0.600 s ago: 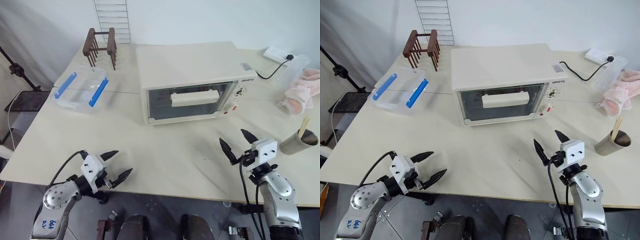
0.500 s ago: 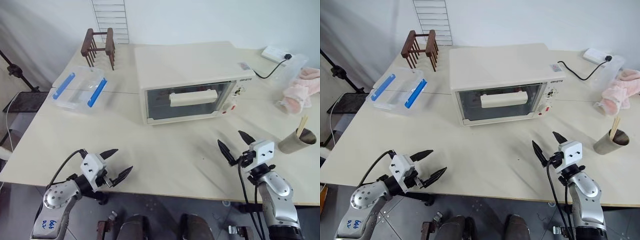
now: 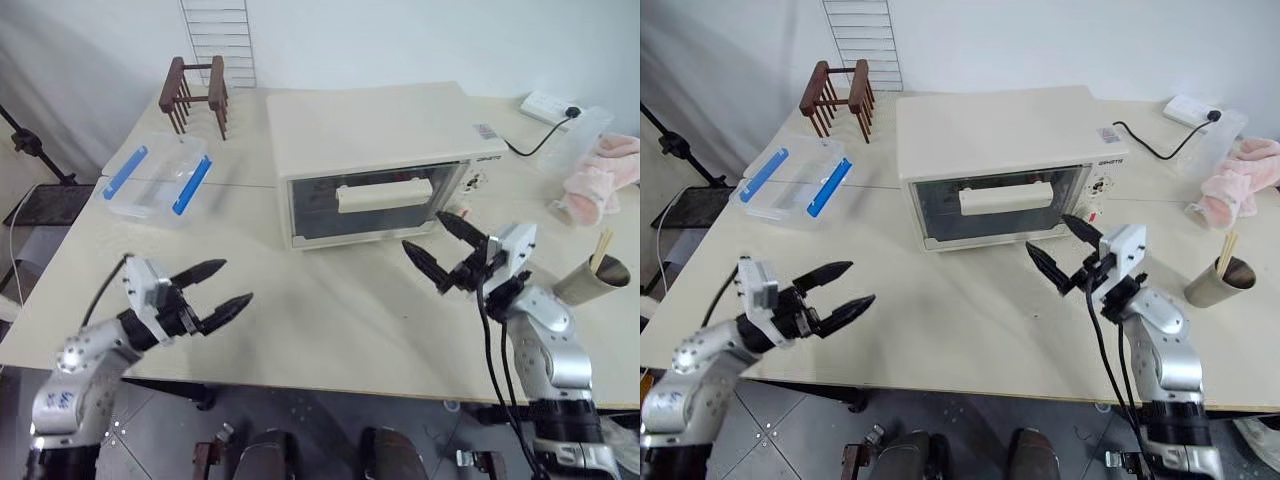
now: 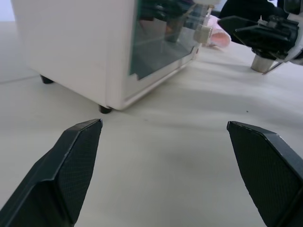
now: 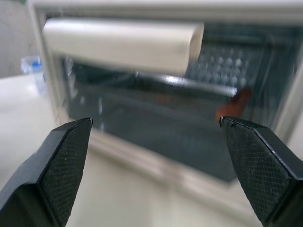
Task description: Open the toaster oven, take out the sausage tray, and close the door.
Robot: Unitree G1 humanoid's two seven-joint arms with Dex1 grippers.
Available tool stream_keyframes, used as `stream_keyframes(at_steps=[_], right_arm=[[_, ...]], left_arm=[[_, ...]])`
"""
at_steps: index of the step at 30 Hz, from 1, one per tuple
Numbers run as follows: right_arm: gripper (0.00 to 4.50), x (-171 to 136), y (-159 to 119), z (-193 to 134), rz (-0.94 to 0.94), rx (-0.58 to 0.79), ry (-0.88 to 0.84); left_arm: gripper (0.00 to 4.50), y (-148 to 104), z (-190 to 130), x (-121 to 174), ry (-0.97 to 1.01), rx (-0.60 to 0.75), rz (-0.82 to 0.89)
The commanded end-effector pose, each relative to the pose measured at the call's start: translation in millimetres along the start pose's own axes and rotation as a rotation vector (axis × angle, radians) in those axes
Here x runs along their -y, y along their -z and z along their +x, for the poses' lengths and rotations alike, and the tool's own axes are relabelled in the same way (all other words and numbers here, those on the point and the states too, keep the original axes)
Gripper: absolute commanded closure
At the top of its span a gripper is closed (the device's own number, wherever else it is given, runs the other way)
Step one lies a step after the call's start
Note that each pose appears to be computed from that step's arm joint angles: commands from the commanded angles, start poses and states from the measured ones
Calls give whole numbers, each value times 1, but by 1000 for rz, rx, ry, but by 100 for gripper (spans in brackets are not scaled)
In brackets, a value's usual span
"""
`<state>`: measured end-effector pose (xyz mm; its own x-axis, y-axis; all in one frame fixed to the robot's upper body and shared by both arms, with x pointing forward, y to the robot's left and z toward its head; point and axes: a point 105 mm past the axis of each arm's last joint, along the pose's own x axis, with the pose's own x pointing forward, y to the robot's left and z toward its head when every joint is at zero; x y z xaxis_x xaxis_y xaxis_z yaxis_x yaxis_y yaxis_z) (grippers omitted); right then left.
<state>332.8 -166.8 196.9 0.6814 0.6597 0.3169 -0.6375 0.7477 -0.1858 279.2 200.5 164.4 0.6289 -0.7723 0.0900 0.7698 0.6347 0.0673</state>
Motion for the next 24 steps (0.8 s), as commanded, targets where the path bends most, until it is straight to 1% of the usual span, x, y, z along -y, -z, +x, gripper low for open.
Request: stream_keyframes(at_steps=[1,5,8,11,16,20,23,24], right_arm=[[0,2,-10,6,-14,36,-23],[0,-7,-18,13,-20,67,-92],[0,-15,-24,11,-34,74,-151],[0,-24,-25,5,-54,66,-206],[0,-33,-27,-1,-87,56,-247],[0,-51,-21,-9,-165,19,-335],[0,-64,-5,-24,-242,-58,-437],[0,-64,-1,-27,-263,-73,-449]], left_arm=[[1,-11,4,3,38,49,-2],[1,-9,6,6,61,49,-53],[1,-4,5,6,57,43,-68],[1,-2,6,7,63,40,-82],[1,-2,7,5,60,42,-82],[1,-4,9,0,51,56,-83],[59,-16,16,-8,50,120,-77],[91,-21,19,-9,62,141,-79]])
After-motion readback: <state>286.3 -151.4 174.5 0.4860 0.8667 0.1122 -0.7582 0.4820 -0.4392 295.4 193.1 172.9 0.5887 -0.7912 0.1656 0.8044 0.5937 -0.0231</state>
